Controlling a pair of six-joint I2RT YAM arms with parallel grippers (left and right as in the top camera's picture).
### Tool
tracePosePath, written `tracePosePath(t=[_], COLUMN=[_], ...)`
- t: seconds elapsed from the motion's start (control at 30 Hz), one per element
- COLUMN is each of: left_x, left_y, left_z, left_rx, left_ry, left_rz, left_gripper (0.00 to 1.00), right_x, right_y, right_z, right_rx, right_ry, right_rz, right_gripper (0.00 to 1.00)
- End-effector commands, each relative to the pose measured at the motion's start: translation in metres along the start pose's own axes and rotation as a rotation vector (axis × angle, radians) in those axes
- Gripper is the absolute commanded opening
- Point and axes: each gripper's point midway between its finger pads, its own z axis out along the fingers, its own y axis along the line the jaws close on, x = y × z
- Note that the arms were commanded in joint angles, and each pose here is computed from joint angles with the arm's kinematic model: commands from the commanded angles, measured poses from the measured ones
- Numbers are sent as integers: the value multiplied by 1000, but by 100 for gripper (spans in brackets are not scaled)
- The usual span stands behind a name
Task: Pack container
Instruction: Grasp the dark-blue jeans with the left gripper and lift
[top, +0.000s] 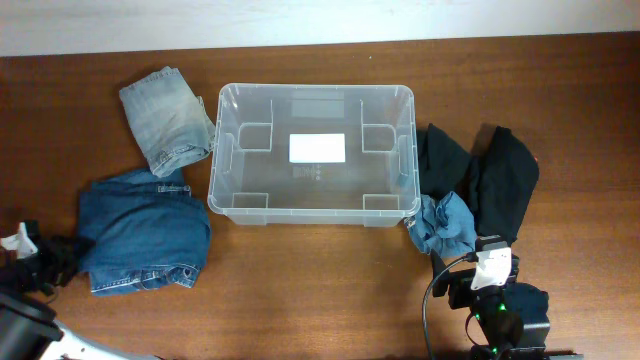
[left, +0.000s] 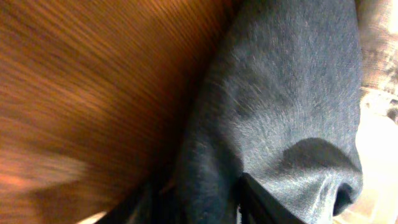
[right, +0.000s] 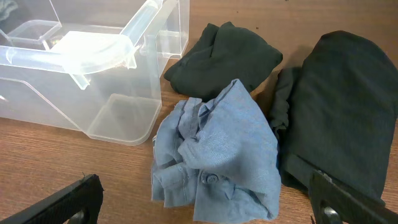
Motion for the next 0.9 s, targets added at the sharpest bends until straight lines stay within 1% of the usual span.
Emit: tracePosePath(t=[0.0, 0.07, 0.1, 0.2, 0.23, 0.27, 0.37, 0.43, 0.57, 0.6, 0.63, 0.67, 0.7, 0.73, 0.77, 0.83, 0.87], left_x=[-12, -19, -26, -37, -39, -37, -26, -5, 23, 29, 33, 37, 41, 43, 45, 49, 51], left_y=[45, 47, 45, 36, 34, 29, 14, 3, -10, -12, -14, -14, -13, -13, -12, -14, -15], left_z=[-18, -21, -22, -20, -18, -12, 14, 42, 75, 82, 87, 91, 94, 95, 95, 94, 94], left_rx=[-150, -151, -136, -92, -82, -63, 12, 57, 93, 100, 104, 101, 93, 84, 77, 82, 84], left_ry=[-35, -66, -94, -136, -139, -127, -60, 52, 192, 222, 243, 259, 281, 295, 305, 321, 326], left_rz=[15, 59, 108, 196, 202, 205, 220, 229, 237, 243, 248, 249, 250, 251, 249, 234, 229], left_gripper=[59, 71, 77, 87, 87, 92, 93, 93, 91, 89, 84, 81, 76, 68, 56, 28, 15], right_x=[1, 1, 1, 1, 1, 1, 1, 1, 1, 1, 1, 1, 1, 1, 1, 1, 1], right_y=[1, 1, 1, 1, 1, 1, 1, 1, 1, 1, 1, 1, 1, 1, 1, 1, 1], right_z=[1, 1, 1, 1, 1, 1, 1, 1, 1, 1, 1, 1, 1, 1, 1, 1, 1], right_rx=[-7, -7, -7, -7, -7, -7, -7, -7, -7, -7, -7, -7, -7, -7, -7, -7, -7], right_ry=[-2, -2, -2, -2, -2, -2, -2, -2, -2, -3, -2, -2, -2, -2, -2, -2, -2], right_rz=[3, 3, 3, 2, 2, 3, 3, 2, 3, 2, 3, 3, 2, 2, 3, 3, 3], right_gripper=[99, 99, 98, 98, 99, 99, 98, 99, 98, 98, 98, 98, 98, 98, 98, 98, 98])
